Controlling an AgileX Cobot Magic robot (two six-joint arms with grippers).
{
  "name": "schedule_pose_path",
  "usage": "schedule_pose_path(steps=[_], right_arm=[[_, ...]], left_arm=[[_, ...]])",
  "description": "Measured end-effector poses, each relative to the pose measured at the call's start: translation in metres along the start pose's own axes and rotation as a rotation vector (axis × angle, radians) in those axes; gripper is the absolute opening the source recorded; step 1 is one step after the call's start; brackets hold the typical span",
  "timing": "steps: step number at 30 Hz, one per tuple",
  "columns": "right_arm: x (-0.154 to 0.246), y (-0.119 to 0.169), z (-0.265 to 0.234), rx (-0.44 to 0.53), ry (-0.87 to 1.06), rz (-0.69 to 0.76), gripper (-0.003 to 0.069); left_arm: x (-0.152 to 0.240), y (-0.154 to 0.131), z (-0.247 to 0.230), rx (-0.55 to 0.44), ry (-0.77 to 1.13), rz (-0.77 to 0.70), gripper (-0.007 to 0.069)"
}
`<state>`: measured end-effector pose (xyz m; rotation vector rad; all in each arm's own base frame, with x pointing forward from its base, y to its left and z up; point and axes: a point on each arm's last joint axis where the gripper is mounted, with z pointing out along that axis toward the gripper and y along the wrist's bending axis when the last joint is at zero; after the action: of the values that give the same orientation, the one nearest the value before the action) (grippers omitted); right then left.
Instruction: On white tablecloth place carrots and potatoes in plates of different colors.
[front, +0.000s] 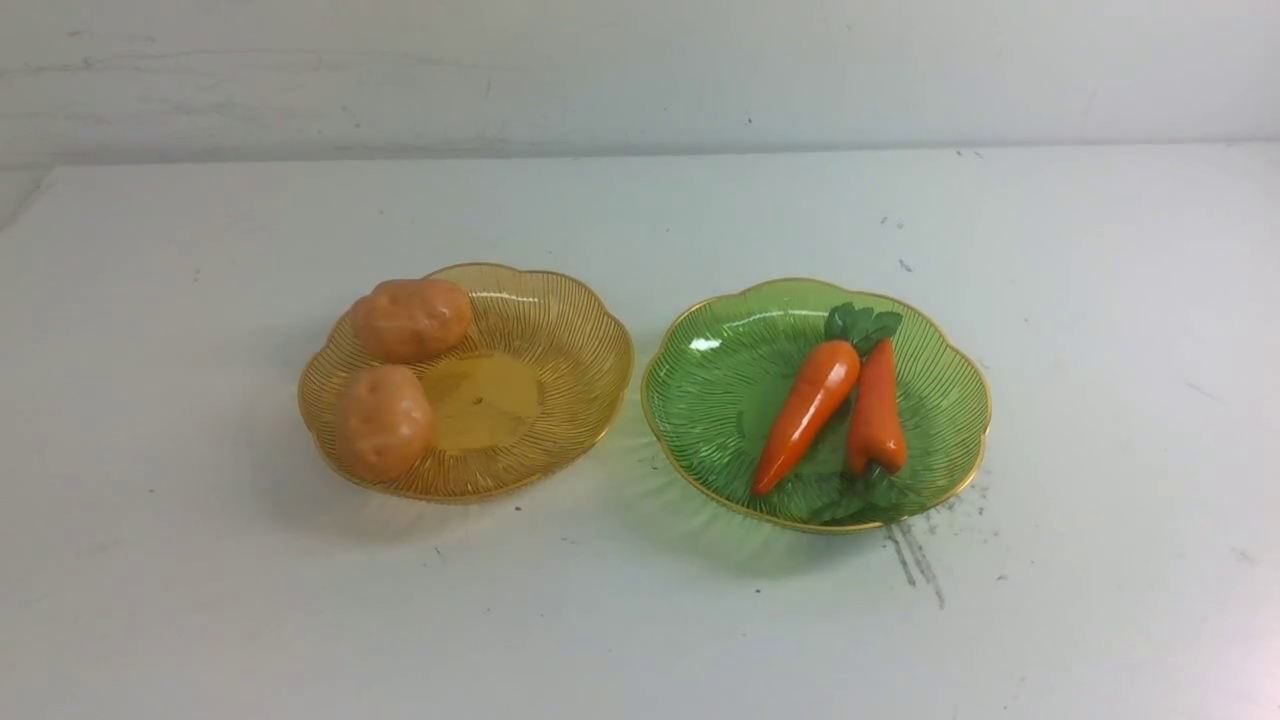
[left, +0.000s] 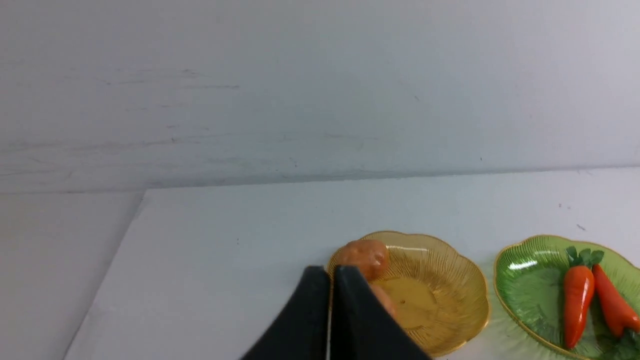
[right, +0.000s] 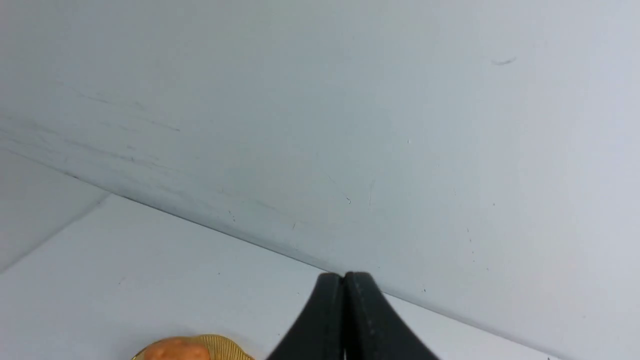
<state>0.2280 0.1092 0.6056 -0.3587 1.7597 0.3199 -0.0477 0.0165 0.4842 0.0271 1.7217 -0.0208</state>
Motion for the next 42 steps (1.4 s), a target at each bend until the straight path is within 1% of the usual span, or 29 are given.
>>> schedule_pose_path(steps=[1,2,5,6,7,10,11,12,13,15,16,18,19,20,21,22,23,24,25,26,27,28,30,33,36,42], right_arm=[[0.000,0.000,-0.013,0.000,-0.003,-0.006,-0.0015],[0.001,0.000,-0.014,0.000,-0.003,-0.007,-0.0015],[0.010,-0.002,-0.040,0.000,0.021,-0.011,-0.0015],[0.011,-0.002,-0.041,0.001,0.023,-0.011,-0.0015],[0.019,-0.002,-0.053,0.001,0.044,-0.012,-0.0015],[0.035,-0.004,-0.075,0.002,0.075,-0.013,-0.0015],[0.052,-0.005,-0.096,0.006,0.082,-0.012,-0.0015],[0.054,-0.005,-0.099,0.007,0.080,-0.010,-0.0015],[0.074,-0.008,-0.122,0.019,0.045,0.000,-0.0015],[0.089,-0.010,-0.138,0.030,0.009,0.005,-0.0015],[0.110,-0.013,-0.154,0.045,-0.037,0.014,-0.0015],[0.147,-0.017,-0.178,0.073,-0.119,0.030,-0.0015],[0.150,-0.018,-0.180,0.075,-0.127,0.036,-0.0015],[0.165,-0.020,-0.186,0.088,-0.156,0.037,-0.0015],[0.197,-0.022,-0.196,0.100,-0.215,0.044,-0.0015],[0.211,-0.023,-0.200,0.104,-0.239,0.050,-0.0015],[0.215,-0.023,-0.200,0.103,-0.244,0.050,-0.0015],[0.241,-0.024,-0.205,0.097,-0.291,0.058,-0.0015],[0.256,-0.024,-0.207,0.092,-0.322,0.063,-0.0015],[0.259,-0.024,-0.207,0.091,-0.328,0.063,-0.0015],[0.281,-0.024,-0.208,0.077,-0.383,0.060,-0.0015],[0.284,-0.024,-0.208,0.075,-0.389,0.062,-0.0015],[0.303,-0.023,-0.204,0.051,-0.439,0.076,-0.0015],[0.311,-0.021,-0.195,0.020,-0.459,0.109,-0.0015],[0.310,-0.020,-0.194,0.005,-0.496,0.114,-0.0015],[0.308,-0.019,-0.196,-0.002,-0.523,0.113,-0.0015]], left_arm=[[0.013,0.000,-0.001,0.002,-0.045,-0.009,-0.0003],[0.016,0.000,-0.003,0.003,-0.048,-0.008,-0.0003],[0.040,-0.002,0.007,0.022,-0.088,-0.016,-0.0003],[0.041,-0.002,0.008,0.025,-0.087,-0.017,-0.0003],[0.051,-0.005,0.017,0.036,-0.075,-0.022,-0.0003],[0.062,-0.008,0.032,0.066,-0.036,-0.034,-0.0003],[0.071,-0.011,0.043,0.087,-0.013,-0.043,-0.0003],[0.072,-0.012,0.045,0.087,-0.008,-0.046,-0.0003],[0.078,-0.014,0.054,0.101,-0.001,-0.055,-0.0003],[0.082,-0.015,0.060,0.108,-0.006,-0.061,-0.0003],[0.086,-0.017,0.067,0.134,-0.018,-0.072,-0.0003],[0.089,-0.018,0.073,0.127,-0.046,-0.082,-0.0003],[0.089,-0.018,0.074,0.129,-0.051,-0.083,-0.0003],[0.090,-0.019,0.076,0.131,-0.057,-0.086,-0.0003],[0.091,-0.020,0.080,0.163,-0.081,-0.095,-0.0003],[0.092,-0.020,0.081,0.143,-0.086,-0.102,-0.0003],[0.092,-0.020,0.081,0.145,-0.089,-0.104,-0.0003],[0.092,-0.021,0.082,0.156,-0.099,-0.113,-0.0003],[0.092,-0.021,0.083,0.154,-0.105,-0.118,-0.0003],[0.092,-0.021,0.083,0.155,-0.105,-0.118,-0.0003],[0.091,-0.021,0.083,0.156,-0.118,-0.120,-0.0003],[0.091,-0.021,0.083,0.156,-0.118,-0.120,-0.0003],[0.091,-0.021,0.083,0.156,-0.121,-0.121,-0.0003],[0.091,-0.021,0.083,0.156,-0.120,-0.121,-0.0003],[0.091,-0.021,0.083,0.157,-0.113,-0.121,-0.0003],[0.091,-0.021,0.083,0.156,-0.112,-0.116,-0.0003]])
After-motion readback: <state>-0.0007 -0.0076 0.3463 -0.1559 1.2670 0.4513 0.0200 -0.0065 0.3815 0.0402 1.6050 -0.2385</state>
